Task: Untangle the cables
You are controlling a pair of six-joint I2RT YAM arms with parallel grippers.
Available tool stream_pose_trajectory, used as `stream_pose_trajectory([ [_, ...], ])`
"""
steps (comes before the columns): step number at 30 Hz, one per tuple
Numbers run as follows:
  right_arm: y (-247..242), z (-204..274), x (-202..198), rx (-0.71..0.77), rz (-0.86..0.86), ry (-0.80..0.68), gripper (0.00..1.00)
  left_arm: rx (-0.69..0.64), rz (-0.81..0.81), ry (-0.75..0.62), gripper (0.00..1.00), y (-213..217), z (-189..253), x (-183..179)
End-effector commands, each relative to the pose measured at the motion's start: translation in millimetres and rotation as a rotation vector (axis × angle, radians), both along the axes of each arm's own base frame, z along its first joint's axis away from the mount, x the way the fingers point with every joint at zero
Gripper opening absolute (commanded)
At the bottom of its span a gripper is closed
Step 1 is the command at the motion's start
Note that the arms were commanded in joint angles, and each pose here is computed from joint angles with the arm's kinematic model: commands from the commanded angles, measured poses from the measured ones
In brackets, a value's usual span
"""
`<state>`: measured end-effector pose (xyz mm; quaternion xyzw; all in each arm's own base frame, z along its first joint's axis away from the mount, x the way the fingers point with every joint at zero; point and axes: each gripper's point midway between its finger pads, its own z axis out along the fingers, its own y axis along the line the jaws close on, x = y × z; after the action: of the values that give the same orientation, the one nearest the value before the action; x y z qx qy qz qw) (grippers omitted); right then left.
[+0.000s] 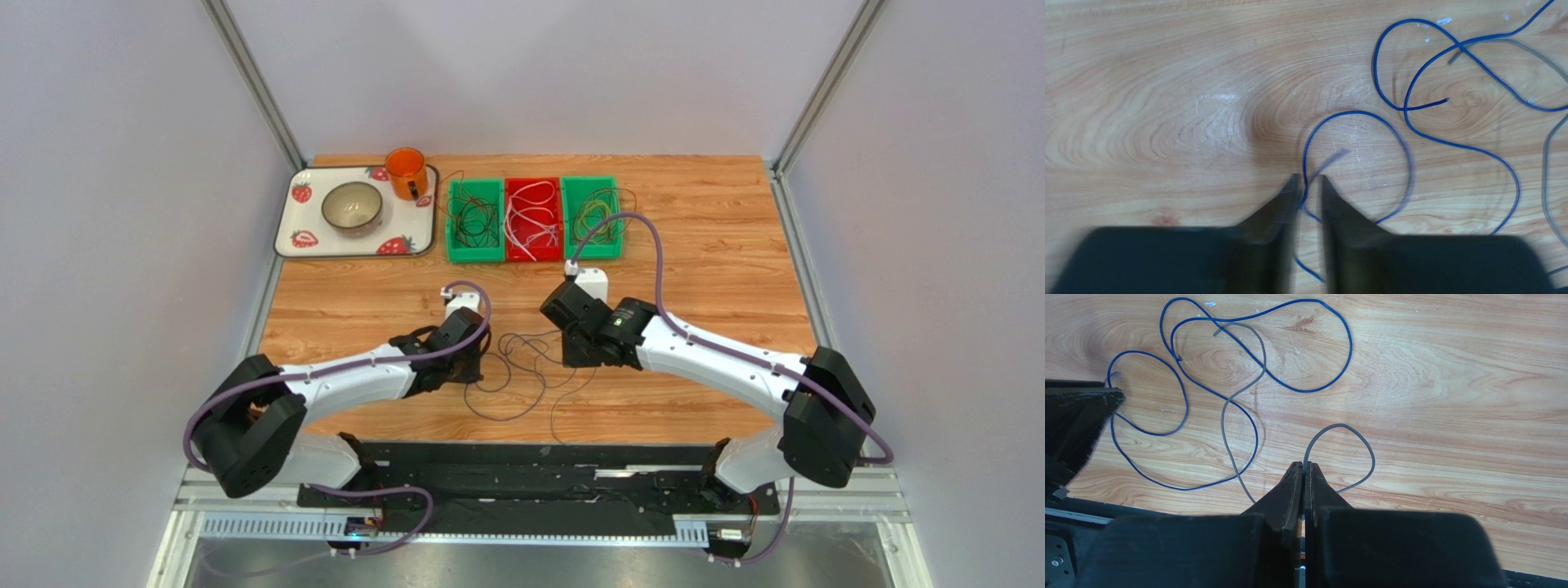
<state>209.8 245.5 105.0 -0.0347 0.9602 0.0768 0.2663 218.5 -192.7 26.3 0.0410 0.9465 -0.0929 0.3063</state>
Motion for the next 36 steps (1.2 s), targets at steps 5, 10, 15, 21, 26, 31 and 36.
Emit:
stream_pose_trajectory([
  [5,-13.3,6.6,3.4,-0.039,-0.012,-0.046,0.0,-0.018,-0.01,-0.065,0.0,-10.4,36.0,14.0],
  [10,-25.5,19.2,6.5,-0.054,-0.015,-0.074,0.0,-0.057,-0.002,-0.231,0.0,7.4,136.5,18.1],
  [15,-47.9,37.0,20.4,-0.072,-0.055,-0.13,0.0,0.022,0.036,-0.367,0.0,55.8,230.1,8.3],
  [21,-89.0,55.4,34.9,-0.102,-0.133,-0.164,0.0,0.137,0.139,-0.475,0.0,127.4,289.5,-10.1],
  [26,-144.0,81.2,50.7,-0.152,-0.285,-0.222,0.0,0.366,0.33,-0.458,0.0,198.5,306.9,-23.7],
  [31,-193.3,108.6,61.7,-0.138,-0.438,-0.27,0.0,0.419,0.41,-0.481,0.0,218.9,306.6,-23.5],
  [36,-214.0,125.0,65.3,-0.116,-0.511,-0.298,0.0,0.4,0.433,-0.413,0.0,215.0,289.5,-19.1],
])
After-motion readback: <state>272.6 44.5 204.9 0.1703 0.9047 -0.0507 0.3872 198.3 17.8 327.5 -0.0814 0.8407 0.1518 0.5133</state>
